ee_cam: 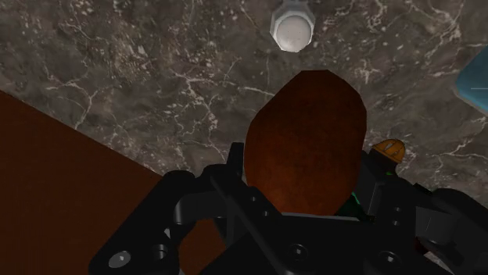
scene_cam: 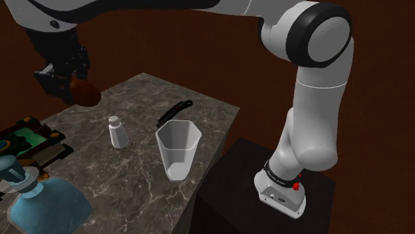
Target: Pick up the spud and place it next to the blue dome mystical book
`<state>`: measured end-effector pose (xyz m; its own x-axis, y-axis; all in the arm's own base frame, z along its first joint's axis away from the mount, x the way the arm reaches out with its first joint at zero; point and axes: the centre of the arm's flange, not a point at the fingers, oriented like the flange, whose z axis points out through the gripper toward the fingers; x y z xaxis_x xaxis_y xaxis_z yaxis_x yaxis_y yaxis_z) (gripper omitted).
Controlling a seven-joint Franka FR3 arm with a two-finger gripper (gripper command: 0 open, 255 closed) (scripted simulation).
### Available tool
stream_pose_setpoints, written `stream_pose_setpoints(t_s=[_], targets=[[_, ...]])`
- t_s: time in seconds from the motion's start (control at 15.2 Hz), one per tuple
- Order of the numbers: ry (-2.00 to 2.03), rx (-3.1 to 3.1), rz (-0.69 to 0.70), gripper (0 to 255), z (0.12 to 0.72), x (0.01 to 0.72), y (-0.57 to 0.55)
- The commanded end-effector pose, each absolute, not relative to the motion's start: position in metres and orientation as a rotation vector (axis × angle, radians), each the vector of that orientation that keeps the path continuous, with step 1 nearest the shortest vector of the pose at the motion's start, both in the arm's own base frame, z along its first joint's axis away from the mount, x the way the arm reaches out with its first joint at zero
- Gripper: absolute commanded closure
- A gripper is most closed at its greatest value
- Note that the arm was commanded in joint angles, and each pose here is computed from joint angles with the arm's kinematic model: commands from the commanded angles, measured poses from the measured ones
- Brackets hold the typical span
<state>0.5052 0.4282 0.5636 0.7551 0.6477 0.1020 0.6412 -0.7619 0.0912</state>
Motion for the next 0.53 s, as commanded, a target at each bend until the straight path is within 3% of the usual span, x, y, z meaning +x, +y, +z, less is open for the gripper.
stream_pose_setpoints(t_s=[0.0,0.46], targets=[[1.061,2.896,0.196,255,0.558,0.511,0.442],[1.061,2.896,0.196,255,0.521,0.511,0.442]])
